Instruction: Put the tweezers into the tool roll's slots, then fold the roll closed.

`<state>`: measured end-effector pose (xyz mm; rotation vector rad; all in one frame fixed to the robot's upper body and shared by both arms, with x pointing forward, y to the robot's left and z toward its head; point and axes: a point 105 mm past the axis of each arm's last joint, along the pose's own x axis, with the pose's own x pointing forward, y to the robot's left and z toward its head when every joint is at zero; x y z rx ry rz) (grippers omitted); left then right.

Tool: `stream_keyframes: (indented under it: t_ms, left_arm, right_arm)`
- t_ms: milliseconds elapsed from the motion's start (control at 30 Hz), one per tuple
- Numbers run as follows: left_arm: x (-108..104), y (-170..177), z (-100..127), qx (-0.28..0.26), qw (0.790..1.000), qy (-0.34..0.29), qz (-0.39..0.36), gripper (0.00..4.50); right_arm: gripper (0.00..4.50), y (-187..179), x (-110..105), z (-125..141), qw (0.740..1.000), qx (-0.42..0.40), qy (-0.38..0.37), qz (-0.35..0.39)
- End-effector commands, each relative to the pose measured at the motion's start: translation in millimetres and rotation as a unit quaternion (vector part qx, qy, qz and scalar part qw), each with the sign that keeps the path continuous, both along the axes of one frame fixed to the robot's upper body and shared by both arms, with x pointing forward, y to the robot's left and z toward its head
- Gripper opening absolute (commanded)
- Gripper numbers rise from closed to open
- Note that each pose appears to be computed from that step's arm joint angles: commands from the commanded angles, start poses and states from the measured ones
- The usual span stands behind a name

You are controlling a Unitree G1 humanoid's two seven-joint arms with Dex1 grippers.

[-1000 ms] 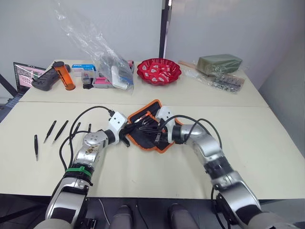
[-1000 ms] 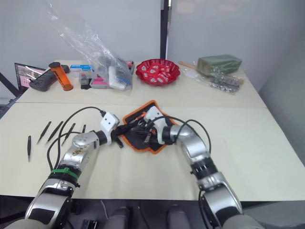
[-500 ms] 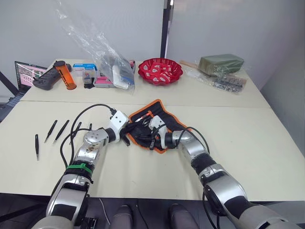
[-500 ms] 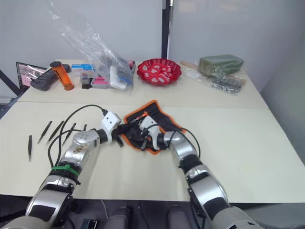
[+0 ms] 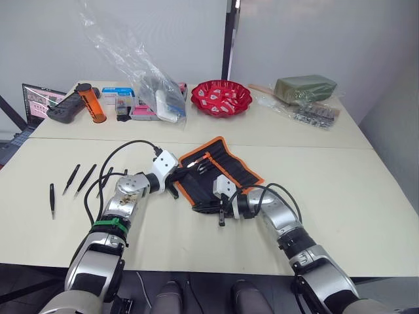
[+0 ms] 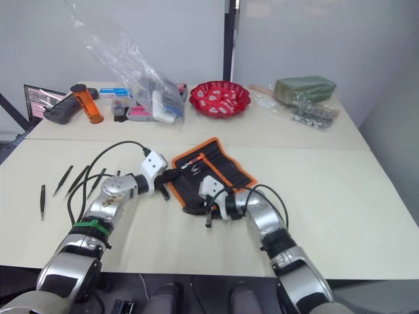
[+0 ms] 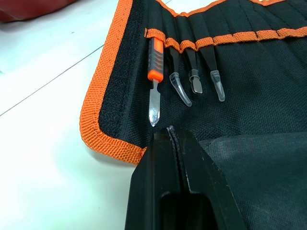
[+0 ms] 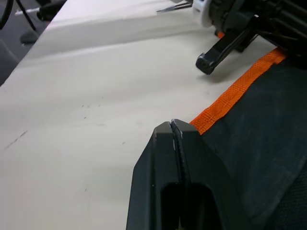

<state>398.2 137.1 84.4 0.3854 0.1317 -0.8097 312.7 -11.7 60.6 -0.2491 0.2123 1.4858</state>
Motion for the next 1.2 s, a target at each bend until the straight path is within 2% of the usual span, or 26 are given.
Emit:
stream_keyframes:
  t_ms: [33,100,233,367,533,633,733,800,833,900,1000,1200]
  left_arm:
    - [-3.2,10.9,-7.7,0.024,1.0,0.01,0.0,0.01]
    - [1.4,22.6,8.4,0.028,0.999,-0.025,0.012,0.01]
    - [6.0,45.2,45.8,-0.002,0.997,-0.079,0.024,0.01]
    - [-1.2,57.9,82.8,-0.016,0.992,-0.128,0.0,0.01]
    - [-12.8,74.3,114.7,-0.04,0.987,-0.156,-0.001,0.01]
    - [-28.9,94.6,122.8,-0.055,0.988,-0.142,0.014,0.01]
    - [-49.5,110.7,120.1,-0.057,0.991,-0.117,0.034,0.01]
    - [-67.7,126.1,115.9,-0.058,0.992,-0.099,0.056,0.54]
    - [-76.3,135.1,115.2,-0.063,0.991,-0.094,0.074,0.85]
    - [-92.4,151.3,114.3,-0.075,0.987,-0.088,0.11,1.47]
    - [-119.0,183.6,101.6,-0.05,0.976,-0.091,0.191,2.5]
    - [-177.2,225.1,78.6,-0.08,0.936,-0.095,0.328,4.45]
  right_arm:
    - [0.0,-13.1,-8.9,-28.6,0.998,-0.041,0.044,-0.008]
    - [0.0,-11.2,-8.0,-17.4,0.999,-0.02,0.039,-0.006]
    - [0.0,-6.2,-15.5,10.7,0.999,0.026,0.02,0.016]
    - [0.0,-6.5,-21.7,39.0,0.998,0.059,0.013,0.026]
    - [0.0,-19.5,-27.9,72.4,0.996,0.085,0.014,0.031]
    - [0.0,-47.5,-22.9,98.0,0.994,0.105,0.012,0.0]
    - [0.0,-77.4,-10.7,108.5,0.992,0.109,0.022,-0.057]
    - [0.0,-102.6,1.8,107.6,0.988,0.103,0.032,-0.11]
    - [0.57,-114.2,7.6,107.2,0.985,0.105,0.031,-0.136]
    - [1.18,-134.8,16.2,105.7,0.977,0.111,0.026,-0.177]
    - [2.25,-167.7,26.5,98.5,0.963,0.113,0.015,-0.243]
    - [4.25,-225.2,28.8,70.6,0.937,0.095,0.018,-0.336]
